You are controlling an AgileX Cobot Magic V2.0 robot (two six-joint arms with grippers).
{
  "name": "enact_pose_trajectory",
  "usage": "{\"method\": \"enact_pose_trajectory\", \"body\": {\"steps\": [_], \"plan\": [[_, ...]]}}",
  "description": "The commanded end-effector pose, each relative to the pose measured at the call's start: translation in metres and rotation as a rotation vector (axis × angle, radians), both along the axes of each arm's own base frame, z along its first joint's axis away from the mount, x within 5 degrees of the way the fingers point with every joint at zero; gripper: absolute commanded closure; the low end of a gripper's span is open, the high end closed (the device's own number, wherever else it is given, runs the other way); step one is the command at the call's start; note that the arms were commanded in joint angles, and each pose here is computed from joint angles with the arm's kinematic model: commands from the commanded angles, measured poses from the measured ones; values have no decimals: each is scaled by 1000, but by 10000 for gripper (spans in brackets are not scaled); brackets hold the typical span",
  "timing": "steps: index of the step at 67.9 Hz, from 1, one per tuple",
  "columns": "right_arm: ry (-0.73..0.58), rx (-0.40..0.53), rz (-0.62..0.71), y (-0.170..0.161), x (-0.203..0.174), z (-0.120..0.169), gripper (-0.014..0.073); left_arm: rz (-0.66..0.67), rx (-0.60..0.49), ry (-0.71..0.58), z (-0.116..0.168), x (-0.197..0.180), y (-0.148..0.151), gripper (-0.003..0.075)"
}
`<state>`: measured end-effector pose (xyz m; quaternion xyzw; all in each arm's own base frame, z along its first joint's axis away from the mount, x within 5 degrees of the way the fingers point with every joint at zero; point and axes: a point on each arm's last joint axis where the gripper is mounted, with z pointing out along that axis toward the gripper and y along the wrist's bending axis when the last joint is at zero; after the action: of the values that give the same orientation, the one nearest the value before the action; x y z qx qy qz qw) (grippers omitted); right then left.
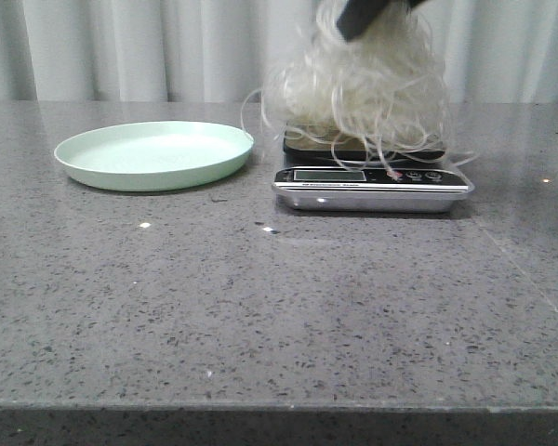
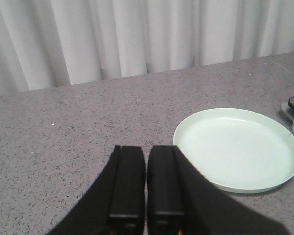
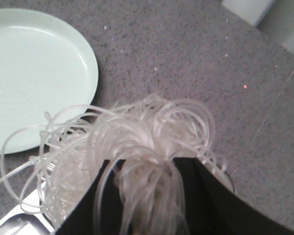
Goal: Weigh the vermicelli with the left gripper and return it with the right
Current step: 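Lower the right gripper onto the vermicelli on the scale and grasp, then lift the vermicelli with the right gripper and carry it toward the plate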
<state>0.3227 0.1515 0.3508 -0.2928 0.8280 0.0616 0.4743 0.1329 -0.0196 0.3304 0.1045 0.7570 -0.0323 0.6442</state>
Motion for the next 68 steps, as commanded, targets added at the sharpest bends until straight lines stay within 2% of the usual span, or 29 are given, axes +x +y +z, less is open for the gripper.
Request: {"method": "enact_pose_trajectory", "body": {"steps": [1,19,33,48,60,68], "plan": [[-202,70,-2,-6,-9,63,445,26,-35,-86,17,0,2,583],[-381,162,-3,-6,-9,130,445,26,-35,-86,17,0,2,583],[-417,253,35,15,4,153,445,26,-35,-86,17,0,2,583],[-407,280,133,67,17,146,445,25,-63,-82,17,0,1,583],[-336,293,211,114,26,117,445,25,-71,-81,17,0,1,583],[-287,272,233,133,34,92,445,25,-74,-81,17,0,1,583]]}}
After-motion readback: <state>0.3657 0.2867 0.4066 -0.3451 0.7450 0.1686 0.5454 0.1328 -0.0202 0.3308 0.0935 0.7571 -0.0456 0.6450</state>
